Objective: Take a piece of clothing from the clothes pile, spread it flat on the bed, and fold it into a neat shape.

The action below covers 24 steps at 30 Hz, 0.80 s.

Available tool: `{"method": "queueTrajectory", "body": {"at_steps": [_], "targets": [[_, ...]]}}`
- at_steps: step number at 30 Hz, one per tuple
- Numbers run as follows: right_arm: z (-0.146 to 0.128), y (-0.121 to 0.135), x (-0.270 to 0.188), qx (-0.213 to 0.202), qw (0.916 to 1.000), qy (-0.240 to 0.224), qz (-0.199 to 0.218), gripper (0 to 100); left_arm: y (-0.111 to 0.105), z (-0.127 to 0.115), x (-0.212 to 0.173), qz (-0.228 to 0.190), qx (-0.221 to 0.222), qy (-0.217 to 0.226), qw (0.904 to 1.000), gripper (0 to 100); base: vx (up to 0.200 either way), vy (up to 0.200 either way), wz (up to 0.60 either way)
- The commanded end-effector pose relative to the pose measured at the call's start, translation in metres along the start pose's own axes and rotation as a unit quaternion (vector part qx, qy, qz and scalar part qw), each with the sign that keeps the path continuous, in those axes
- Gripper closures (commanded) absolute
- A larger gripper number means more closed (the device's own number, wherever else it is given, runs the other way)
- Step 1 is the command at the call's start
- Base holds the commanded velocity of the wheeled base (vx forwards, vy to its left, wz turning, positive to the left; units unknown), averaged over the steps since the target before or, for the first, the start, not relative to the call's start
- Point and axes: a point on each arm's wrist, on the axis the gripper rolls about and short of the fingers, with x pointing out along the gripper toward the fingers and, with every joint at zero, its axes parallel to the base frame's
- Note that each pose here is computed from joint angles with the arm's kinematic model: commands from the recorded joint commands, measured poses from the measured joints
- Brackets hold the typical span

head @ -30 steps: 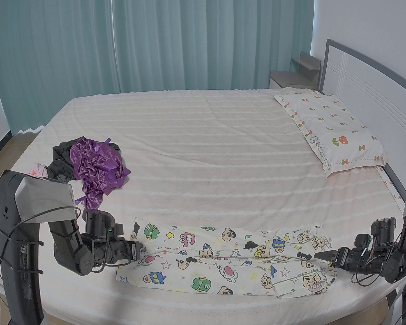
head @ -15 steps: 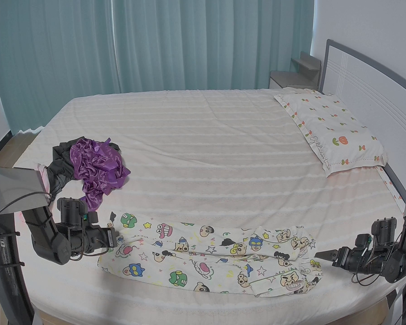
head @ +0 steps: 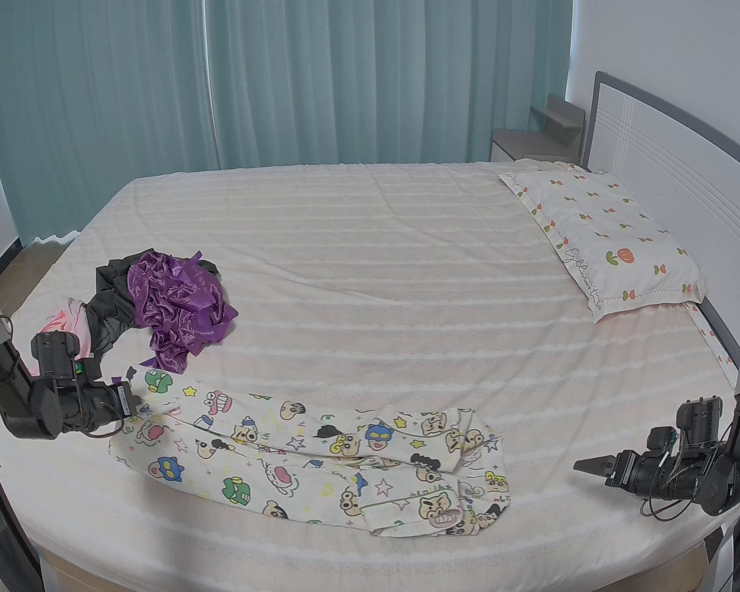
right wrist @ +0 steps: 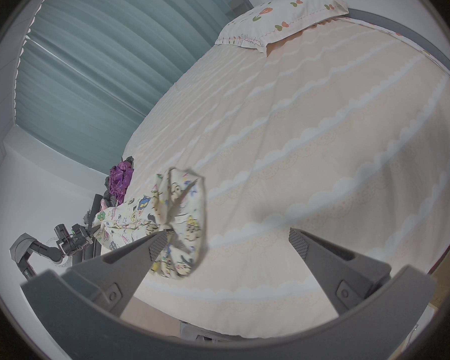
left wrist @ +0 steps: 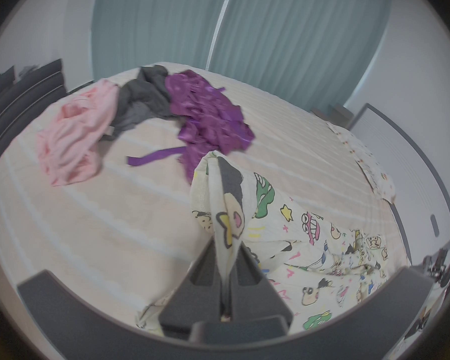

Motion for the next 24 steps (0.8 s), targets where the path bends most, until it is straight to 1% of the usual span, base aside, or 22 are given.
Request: {"method": "queueTrajectory", "body": {"at_steps": [1, 4, 5, 7, 8, 9, 12, 15, 17, 18, 19, 20, 21, 22, 24], "targets": [[-0.004, -0.003, -0.002, 0.007, 0.9999, 0.009, -0.007, 0, 0.026, 0.032, -0.029, 0.020, -0.018, -0.052, 0.9983, 100, 0.000, 0.000, 0.00], [-0.004, -0.003, -0.002, 0.007, 0.9999, 0.009, -0.007, 0, 0.045, 0.042, -0.037, 0.042, -0.033, -0.067, 0.9964, 100, 0.000, 0.000, 0.00], [-0.004, -0.003, -0.002, 0.007, 0.9999, 0.009, -0.007, 0, 0.047, 0.043, -0.037, 0.044, -0.033, -0.067, 0.9962, 100, 0.000, 0.000, 0.00], [-0.004, -0.003, -0.002, 0.007, 0.9999, 0.009, -0.007, 0, 0.065, 0.047, -0.044, 0.066, -0.039, -0.066, 0.9948, 100, 0.000, 0.000, 0.00], [-0.004, -0.003, -0.002, 0.007, 0.9999, 0.009, -0.007, 0, 0.067, 0.048, -0.045, 0.068, -0.040, -0.066, 0.9947, 100, 0.000, 0.000, 0.00], [-0.005, -0.003, -0.001, 0.007, 0.9999, 0.010, -0.007, 0, 0.076, 0.051, -0.050, 0.080, -0.041, -0.065, 0.9938, 100, 0.000, 0.000, 0.00], [-0.005, -0.003, -0.001, 0.007, 0.9999, 0.010, -0.007, 0, 0.088, 0.059, -0.057, 0.097, -0.048, -0.073, 0.9915, 100, 0.000, 0.000, 0.00], [-0.005, -0.003, -0.001, 0.007, 0.9999, 0.010, -0.007, 0, 0.091, 0.062, -0.061, 0.103, -0.053, -0.072, 0.9907, 100, 0.000, 0.000, 0.00], [-0.005, -0.003, -0.001, 0.006, 0.9999, 0.012, -0.008, 0, 0.088, 0.060, -0.064, 0.102, -0.054, -0.066, 0.9911, 100, 0.000, 0.000, 0.00], [-0.006, -0.004, 0.000, 0.008, 0.9998, 0.014, -0.010, 0, 0.079, 0.061, -0.067, 0.101, -0.049, -0.064, 0.9916, 100, 0.000, 0.000, 0.00], [-0.006, -0.004, 0.000, 0.007, 0.9998, 0.015, -0.010, 0, 0.078, 0.061, -0.067, 0.101, -0.049, -0.063, 0.9916, 100, 0.000, 0.000, 0.00], [-0.006, -0.004, 0.000, 0.008, 0.9998, 0.015, -0.011, 0, 0.060, 0.058, -0.064, 0.109, -0.038, -0.047, 0.9922, 100, 0.000, 0.000, 0.00], [-0.006, -0.004, 0.000, 0.008, 0.9998, 0.016, -0.011, 0, 0.055, 0.057, -0.064, 0.113, -0.034, -0.043, 0.9920, 100, 0.000, 0.000, 0.00], [-0.006, -0.004, 0.000, 0.007, 0.9998, 0.015, -0.011, 0, 0.040, 0.055, -0.063, 0.119, -0.024, -0.037, 0.9919, 100, 0.000, 0.000, 0.00], [-0.006, -0.004, 0.000, 0.007, 0.9998, 0.015, -0.011, 0, 0.016, 0.051, -0.061, 0.105, -0.004, -0.029, 0.9941, 100, 0.000, 0.000, 0.00]]}}
